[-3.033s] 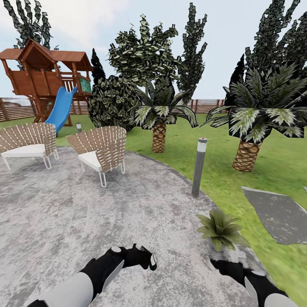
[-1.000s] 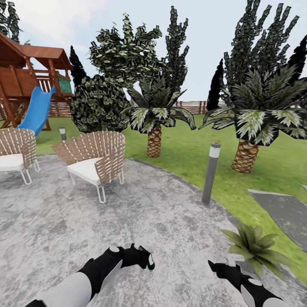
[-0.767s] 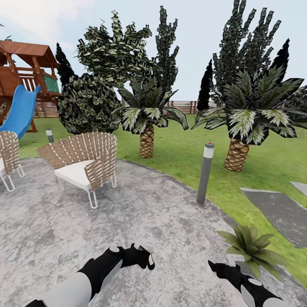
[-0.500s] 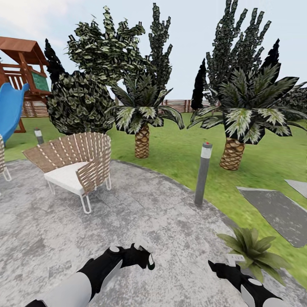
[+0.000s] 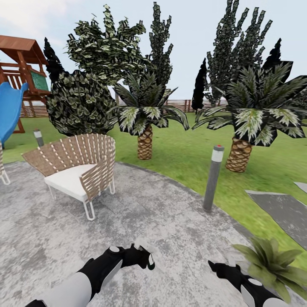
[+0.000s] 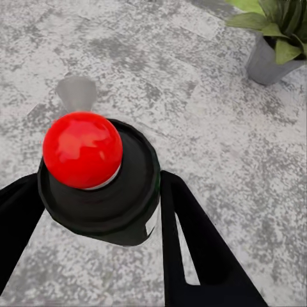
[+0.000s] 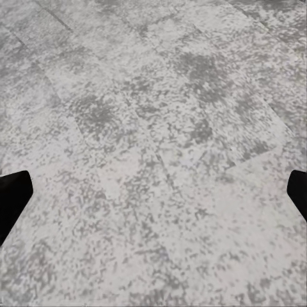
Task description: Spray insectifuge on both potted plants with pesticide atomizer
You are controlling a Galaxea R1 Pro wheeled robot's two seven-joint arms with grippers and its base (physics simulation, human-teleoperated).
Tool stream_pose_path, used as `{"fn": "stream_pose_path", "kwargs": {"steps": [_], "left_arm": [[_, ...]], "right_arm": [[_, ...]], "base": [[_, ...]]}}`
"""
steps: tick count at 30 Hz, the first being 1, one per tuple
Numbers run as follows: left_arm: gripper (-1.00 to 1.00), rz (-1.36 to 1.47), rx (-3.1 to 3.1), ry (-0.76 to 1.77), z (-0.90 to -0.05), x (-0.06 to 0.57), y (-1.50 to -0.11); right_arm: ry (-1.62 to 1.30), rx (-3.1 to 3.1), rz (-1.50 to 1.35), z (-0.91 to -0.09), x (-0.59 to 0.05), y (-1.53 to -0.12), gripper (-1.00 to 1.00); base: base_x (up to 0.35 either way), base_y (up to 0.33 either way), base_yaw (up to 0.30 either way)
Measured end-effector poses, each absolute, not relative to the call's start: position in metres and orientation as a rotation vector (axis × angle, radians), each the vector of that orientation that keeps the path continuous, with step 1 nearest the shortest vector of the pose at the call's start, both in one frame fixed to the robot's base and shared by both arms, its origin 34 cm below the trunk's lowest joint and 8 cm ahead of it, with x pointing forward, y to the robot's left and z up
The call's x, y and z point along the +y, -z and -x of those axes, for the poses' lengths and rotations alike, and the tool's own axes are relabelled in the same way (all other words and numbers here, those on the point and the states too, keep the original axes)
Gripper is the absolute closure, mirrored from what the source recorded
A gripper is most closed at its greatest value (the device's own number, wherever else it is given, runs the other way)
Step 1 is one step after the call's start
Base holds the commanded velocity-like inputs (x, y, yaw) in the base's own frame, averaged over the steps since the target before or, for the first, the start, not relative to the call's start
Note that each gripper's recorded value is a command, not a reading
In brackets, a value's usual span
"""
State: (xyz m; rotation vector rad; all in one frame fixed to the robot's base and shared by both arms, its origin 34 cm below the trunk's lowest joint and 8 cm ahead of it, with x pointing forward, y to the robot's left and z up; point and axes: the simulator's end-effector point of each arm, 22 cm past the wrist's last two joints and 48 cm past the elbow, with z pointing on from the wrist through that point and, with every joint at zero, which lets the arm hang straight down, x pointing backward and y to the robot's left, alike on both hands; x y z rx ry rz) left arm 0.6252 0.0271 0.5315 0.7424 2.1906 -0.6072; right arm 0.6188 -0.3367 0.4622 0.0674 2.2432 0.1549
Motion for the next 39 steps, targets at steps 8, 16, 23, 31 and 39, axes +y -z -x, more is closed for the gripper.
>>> {"fn": "stream_pose_path", "kwargs": {"steps": [8, 16, 23, 31, 39], "left_arm": [[1.0, -0.743, 2.19, 0.609, -0.625, 0.0267, -0.5316], [1.0, -0.743, 2.191, 0.609, -0.625, 0.0268, -0.5315], [1.0, -0.743, 2.191, 0.609, -0.625, 0.0268, -0.5315], [1.0, -0.742, 2.195, 0.611, -0.6245, 0.0268, -0.5293], [1.0, -0.742, 2.197, 0.612, -0.6242, 0.0269, -0.5284]], "right_arm": [[-0.155, 2.244, -0.064, -0.6186, -0.3363, -0.462, -1.0], [-0.154, 2.245, -0.061, -0.6186, -0.3362, -0.4619, -1.0], [-0.154, 2.245, -0.061, -0.6186, -0.3363, -0.462, -1.0], [-0.155, 2.249, -0.063, -0.6175, -0.3363, -0.4596, -1.0], [-0.154, 2.249, -0.068, -0.6178, -0.3367, -0.4592, -1.0]], "base": [[0.197, 0.266, -0.109], [0.192, 0.268, -0.27], [0.193, 0.269, -0.278], [0.194, 0.269, -0.274], [0.194, 0.269, -0.046]]}}
